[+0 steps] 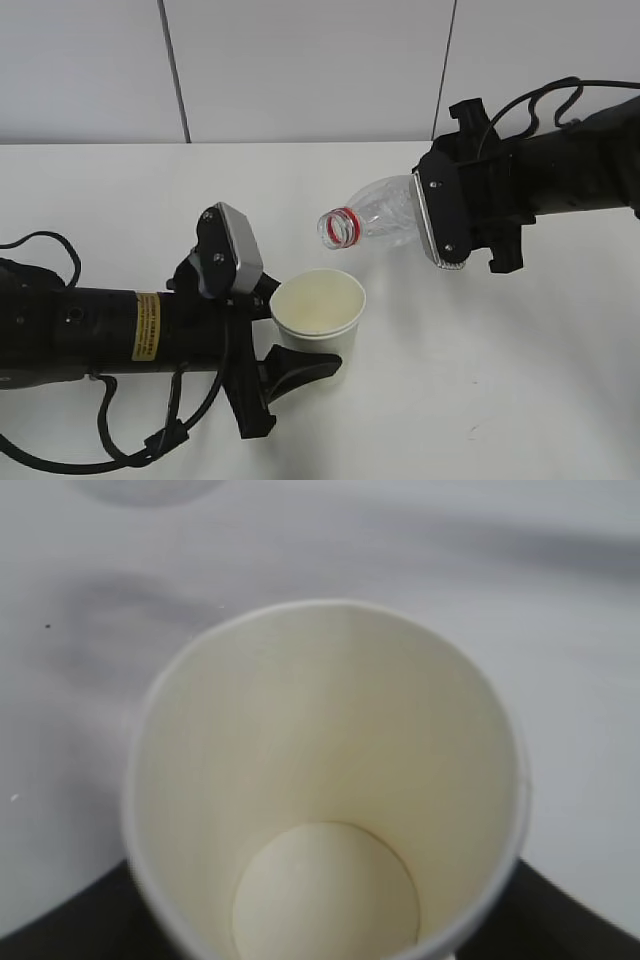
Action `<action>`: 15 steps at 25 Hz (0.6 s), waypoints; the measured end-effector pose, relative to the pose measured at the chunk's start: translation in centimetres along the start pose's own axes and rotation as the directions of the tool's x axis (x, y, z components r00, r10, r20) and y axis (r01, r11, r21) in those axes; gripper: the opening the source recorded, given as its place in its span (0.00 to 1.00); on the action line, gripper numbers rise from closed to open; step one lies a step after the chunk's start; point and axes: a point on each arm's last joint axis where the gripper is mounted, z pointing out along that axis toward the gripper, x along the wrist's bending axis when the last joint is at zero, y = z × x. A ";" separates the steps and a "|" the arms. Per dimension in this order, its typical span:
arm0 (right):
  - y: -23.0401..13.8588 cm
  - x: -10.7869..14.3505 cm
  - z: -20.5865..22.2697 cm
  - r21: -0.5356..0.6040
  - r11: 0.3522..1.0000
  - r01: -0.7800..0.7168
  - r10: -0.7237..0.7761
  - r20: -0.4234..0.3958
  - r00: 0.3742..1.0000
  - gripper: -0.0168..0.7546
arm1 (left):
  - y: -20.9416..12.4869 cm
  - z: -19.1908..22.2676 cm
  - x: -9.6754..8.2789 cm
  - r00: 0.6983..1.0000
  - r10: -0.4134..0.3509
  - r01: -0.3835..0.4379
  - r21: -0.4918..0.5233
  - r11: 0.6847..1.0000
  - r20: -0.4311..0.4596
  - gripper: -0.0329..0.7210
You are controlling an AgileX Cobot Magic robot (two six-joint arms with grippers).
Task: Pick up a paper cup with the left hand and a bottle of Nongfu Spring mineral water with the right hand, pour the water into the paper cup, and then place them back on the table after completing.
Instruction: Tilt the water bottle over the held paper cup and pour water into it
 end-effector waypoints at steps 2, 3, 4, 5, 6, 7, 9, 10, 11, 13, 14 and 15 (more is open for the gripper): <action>0.0 0.0 0.0 0.004 1.000 0.000 0.000 0.001 1.000 0.64 | -0.1 0.1 0.0 1.000 -0.003 0.003 0.003 1.000 0.002 0.63; -0.1 0.0 0.0 0.009 1.000 0.000 0.000 0.002 1.000 0.64 | -0.1 0.2 0.1 1.000 -0.003 0.003 0.002 1.000 0.001 0.63; -0.1 0.0 0.0 0.011 1.000 0.000 0.000 0.003 1.000 0.64 | -0.1 0.2 0.1 1.000 -0.001 0.001 0.001 1.000 0.001 0.63; -0.1 0.0 0.0 0.015 1.000 0.000 0.000 0.003 1.000 0.64 | 0.1 0.3 0.2 1.000 0.002 -0.002 -0.004 1.000 -0.002 0.63; -0.2 0.0 0.0 0.020 1.000 0.000 0.000 0.005 1.000 0.64 | 0.2 0.3 0.4 1.000 0.006 -0.006 -0.009 1.000 -0.004 0.63; -0.2 0.0 0.0 0.020 1.000 0.000 0.000 0.005 1.000 0.64 | 0.4 0.4 0.5 1.000 0.009 -0.010 -0.013 1.000 -0.005 0.63; -0.2 -0.1 0.0 0.026 1.000 0.000 0.000 0.006 1.000 0.64 | 0.6 0.4 0.6 1.000 0.015 -0.015 -0.020 1.000 -0.008 0.63; -0.2 -0.1 0.0 0.027 1.000 0.000 0.000 0.006 1.000 0.64 | 0.7 0.5 0.6 1.000 0.016 -0.016 -0.021 1.000 -0.008 0.63; -0.2 -0.1 0.0 0.027 1.000 0.000 0.000 0.006 1.000 0.64 | 0.7 0.5 0.7 1.000 0.016 -0.016 -0.021 1.000 -0.008 0.63; -0.2 -0.1 0.0 0.027 1.000 0.000 0.000 0.006 1.000 0.64 | 0.6 0.5 0.6 1.000 0.016 -0.016 -0.021 1.000 -0.007 0.63; -0.2 -0.1 0.0 0.027 1.000 0.000 0.000 0.006 1.000 0.64 | 0.6 0.5 0.6 1.000 0.016 -0.016 -0.020 1.000 -0.007 0.63; -0.3 -0.1 0.0 0.028 1.000 0.000 0.000 0.007 1.000 0.64 | 0.6 0.5 0.6 1.000 0.016 -0.016 -0.020 1.000 -0.007 0.63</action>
